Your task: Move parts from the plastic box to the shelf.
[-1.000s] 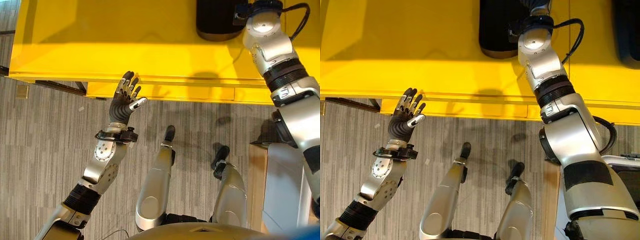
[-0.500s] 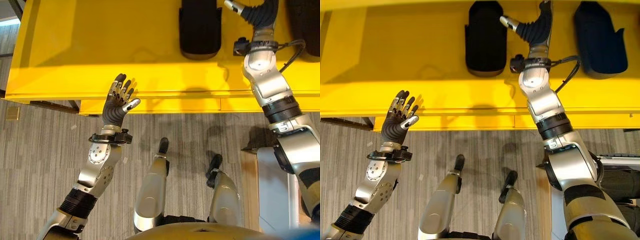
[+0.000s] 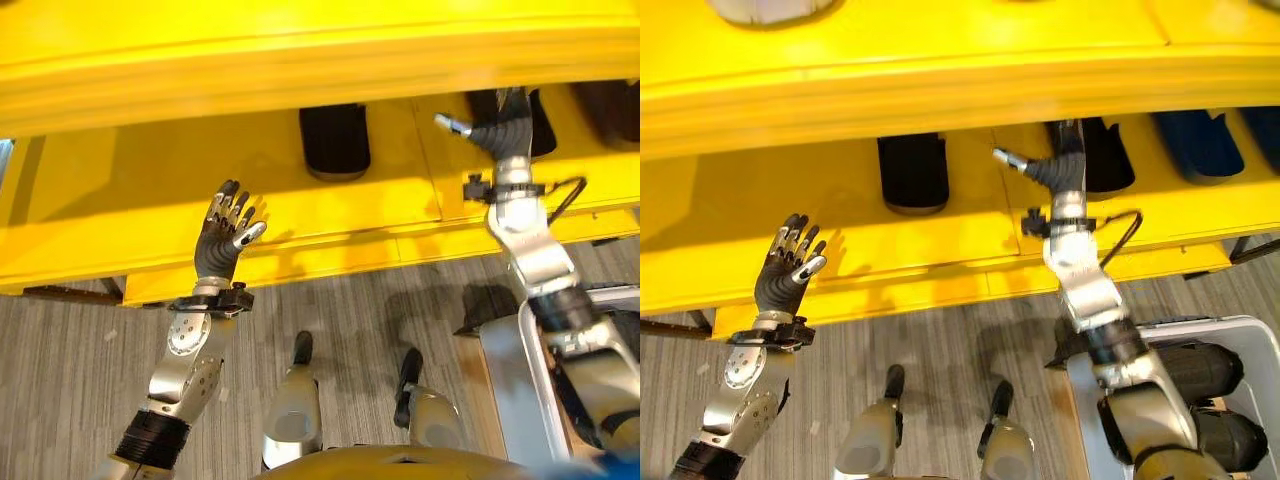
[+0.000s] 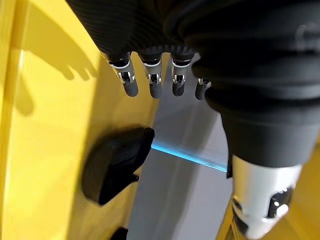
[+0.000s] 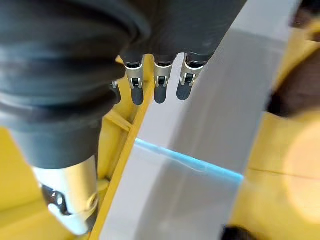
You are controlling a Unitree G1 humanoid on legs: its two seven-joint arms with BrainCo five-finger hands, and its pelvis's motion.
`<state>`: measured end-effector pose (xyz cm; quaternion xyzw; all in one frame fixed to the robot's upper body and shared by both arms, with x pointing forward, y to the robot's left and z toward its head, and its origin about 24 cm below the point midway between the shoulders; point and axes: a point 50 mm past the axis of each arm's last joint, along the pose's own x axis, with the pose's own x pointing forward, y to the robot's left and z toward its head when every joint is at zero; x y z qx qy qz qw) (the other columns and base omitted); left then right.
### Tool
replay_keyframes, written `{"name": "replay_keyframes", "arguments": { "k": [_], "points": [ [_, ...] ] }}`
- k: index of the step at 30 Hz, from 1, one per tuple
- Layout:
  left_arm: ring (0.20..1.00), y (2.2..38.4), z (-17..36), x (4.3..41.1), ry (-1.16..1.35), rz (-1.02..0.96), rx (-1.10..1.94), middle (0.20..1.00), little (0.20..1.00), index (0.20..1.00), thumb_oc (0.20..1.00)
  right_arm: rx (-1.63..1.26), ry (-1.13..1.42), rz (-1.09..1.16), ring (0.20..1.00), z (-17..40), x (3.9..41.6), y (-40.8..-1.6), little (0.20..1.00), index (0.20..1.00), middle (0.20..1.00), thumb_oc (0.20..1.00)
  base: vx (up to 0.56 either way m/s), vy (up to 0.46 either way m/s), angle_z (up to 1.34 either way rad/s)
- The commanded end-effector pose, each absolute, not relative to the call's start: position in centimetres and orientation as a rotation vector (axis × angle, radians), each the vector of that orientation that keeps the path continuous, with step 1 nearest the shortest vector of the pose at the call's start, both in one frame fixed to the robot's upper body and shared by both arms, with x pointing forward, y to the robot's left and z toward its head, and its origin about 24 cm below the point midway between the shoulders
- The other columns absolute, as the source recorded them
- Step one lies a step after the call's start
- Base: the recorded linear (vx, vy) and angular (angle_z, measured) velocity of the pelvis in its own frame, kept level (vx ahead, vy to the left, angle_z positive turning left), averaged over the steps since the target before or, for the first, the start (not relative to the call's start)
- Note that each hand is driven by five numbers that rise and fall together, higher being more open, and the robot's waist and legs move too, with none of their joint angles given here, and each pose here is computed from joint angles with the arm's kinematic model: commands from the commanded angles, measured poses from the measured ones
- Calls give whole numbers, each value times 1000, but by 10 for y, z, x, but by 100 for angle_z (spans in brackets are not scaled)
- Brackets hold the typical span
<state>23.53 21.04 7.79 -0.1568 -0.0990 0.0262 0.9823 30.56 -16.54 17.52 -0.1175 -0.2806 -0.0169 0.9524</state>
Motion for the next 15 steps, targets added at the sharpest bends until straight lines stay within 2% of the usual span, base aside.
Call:
{"name": "replay_keyframes", "arguments": {
  "k": [1,9,15],
  "points": [
    [1000,217,80,229,-224,41,-249,1000,1000,1000,1000,-144,-660,29,1000,185,292,-168,1000,1000,1000,1000,14,-192,-17],
    [1000,219,60,216,-158,116,-270,1000,1000,1000,1000,-76,-536,50,1000,154,257,-197,1000,1000,1000,1000,-7,-195,-23],
    [1000,217,58,215,-159,112,-271,1000,1000,1000,1000,-67,-463,43,1000,137,246,-203,1000,1000,1000,1000,8,-146,26]
  ]
}}
